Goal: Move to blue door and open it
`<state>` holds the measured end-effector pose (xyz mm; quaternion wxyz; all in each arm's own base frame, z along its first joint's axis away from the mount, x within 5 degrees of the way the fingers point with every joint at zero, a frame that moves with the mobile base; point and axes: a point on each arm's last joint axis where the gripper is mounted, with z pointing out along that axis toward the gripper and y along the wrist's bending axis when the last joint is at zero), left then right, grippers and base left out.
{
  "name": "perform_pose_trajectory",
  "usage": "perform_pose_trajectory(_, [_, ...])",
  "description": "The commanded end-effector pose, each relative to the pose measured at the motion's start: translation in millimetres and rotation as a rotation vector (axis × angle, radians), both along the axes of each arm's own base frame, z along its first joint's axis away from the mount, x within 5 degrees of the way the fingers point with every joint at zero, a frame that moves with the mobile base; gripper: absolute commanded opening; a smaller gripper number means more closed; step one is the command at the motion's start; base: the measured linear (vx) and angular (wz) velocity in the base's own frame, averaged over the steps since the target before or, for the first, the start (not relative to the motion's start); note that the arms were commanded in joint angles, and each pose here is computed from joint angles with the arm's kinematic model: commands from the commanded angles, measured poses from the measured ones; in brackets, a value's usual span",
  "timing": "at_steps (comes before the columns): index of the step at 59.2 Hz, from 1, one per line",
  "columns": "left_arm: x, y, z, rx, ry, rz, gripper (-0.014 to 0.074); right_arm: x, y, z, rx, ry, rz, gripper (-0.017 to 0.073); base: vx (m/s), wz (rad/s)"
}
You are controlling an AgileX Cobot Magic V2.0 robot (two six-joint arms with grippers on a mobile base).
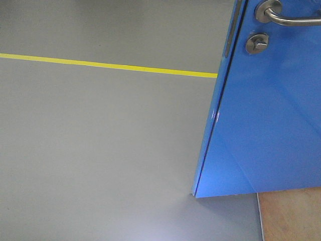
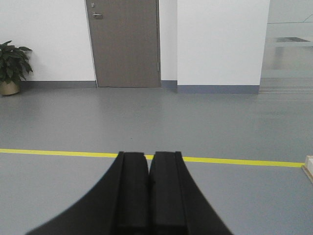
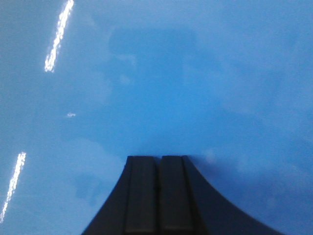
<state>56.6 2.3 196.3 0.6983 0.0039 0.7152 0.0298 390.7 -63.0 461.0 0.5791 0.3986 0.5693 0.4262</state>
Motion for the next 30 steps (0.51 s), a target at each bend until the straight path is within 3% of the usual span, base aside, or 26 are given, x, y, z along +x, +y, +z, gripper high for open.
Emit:
perform_pose_trajectory(1, [-2.7, -0.6, 17.3, -0.004, -0.125, -0.006, 0.0073, -13.4, 2.6, 24.7, -0.017, -0.075, -0.014, -0.0001, 0.15, 0.03])
perform_pose_trajectory(30, [-2.7, -0.6, 17.3, -0.004, -0.125, -0.006, 0.0073, -13.4, 2.6, 24.7, -0.017, -0.075, -0.014, -0.0001, 0.15, 0.02])
